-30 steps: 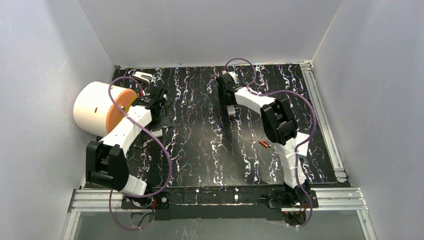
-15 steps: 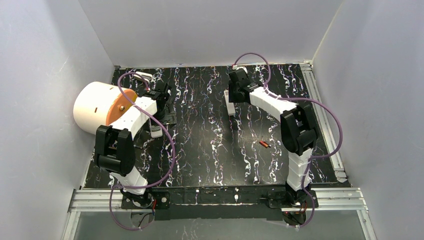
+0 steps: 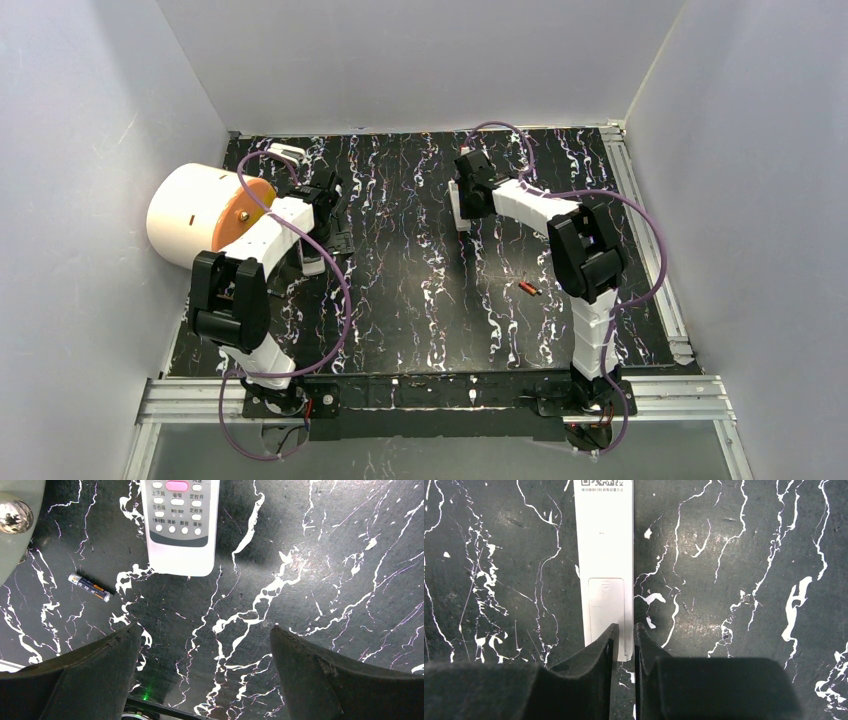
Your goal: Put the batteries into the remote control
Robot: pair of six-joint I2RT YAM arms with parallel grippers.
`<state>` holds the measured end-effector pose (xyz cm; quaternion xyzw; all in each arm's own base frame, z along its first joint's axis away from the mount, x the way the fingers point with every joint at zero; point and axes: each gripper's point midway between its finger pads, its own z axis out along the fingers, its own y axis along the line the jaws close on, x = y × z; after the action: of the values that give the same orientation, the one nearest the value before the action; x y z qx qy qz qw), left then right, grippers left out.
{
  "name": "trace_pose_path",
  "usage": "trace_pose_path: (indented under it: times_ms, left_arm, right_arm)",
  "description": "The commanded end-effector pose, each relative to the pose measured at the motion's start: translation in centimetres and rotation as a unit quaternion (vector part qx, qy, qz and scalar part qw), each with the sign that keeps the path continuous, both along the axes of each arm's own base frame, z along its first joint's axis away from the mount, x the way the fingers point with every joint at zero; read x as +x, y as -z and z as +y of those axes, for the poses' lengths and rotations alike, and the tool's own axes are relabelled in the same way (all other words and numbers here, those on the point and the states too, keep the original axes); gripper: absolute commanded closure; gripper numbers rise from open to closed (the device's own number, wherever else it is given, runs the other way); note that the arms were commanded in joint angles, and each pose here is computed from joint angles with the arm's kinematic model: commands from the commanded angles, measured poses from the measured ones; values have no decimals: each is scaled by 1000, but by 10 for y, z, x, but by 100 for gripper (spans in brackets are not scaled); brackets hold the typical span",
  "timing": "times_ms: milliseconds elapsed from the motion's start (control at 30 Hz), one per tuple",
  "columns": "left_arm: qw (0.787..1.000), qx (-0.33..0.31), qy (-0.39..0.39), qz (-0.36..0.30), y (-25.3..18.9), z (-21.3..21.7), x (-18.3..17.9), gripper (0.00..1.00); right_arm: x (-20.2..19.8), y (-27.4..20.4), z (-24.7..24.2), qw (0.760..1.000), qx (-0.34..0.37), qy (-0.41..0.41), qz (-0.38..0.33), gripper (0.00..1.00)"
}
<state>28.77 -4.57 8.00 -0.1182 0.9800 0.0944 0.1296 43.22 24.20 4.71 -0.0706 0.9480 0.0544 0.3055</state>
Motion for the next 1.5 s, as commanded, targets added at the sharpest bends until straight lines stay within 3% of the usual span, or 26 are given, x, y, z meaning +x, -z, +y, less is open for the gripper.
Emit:
trace_pose_path:
  times_ms: [0,500,700,867,1167,1467]
  left_arm:
    - [1000,-7,-2,-15,-11,1,-2,1]
    - [1000,-14,-5,-22,-13,0,-5,2]
    - [999,-20,-4,-32,-19,-2,-2,2]
    - [999,-27,-7,-37,-22,-4,-3,1]
    - [998,-41,-9,-50,-27,-7,-2,1]
    - [996,-68,-14,-56,-28,-17,-1,2]
  right_arm:
    - [-3,14,-9,1000,-23,-1,21,77]
    - [-28,39,-12,998,-19,-15,61,80]
    - [10,0,0,999,-22,-24,10,70]
    - [32,-25,11,999,-10,-28,-22,56]
    - [24,-5,20,999,-1,-52,4,38]
    - [17,12,20,997,-35,-72,20,47]
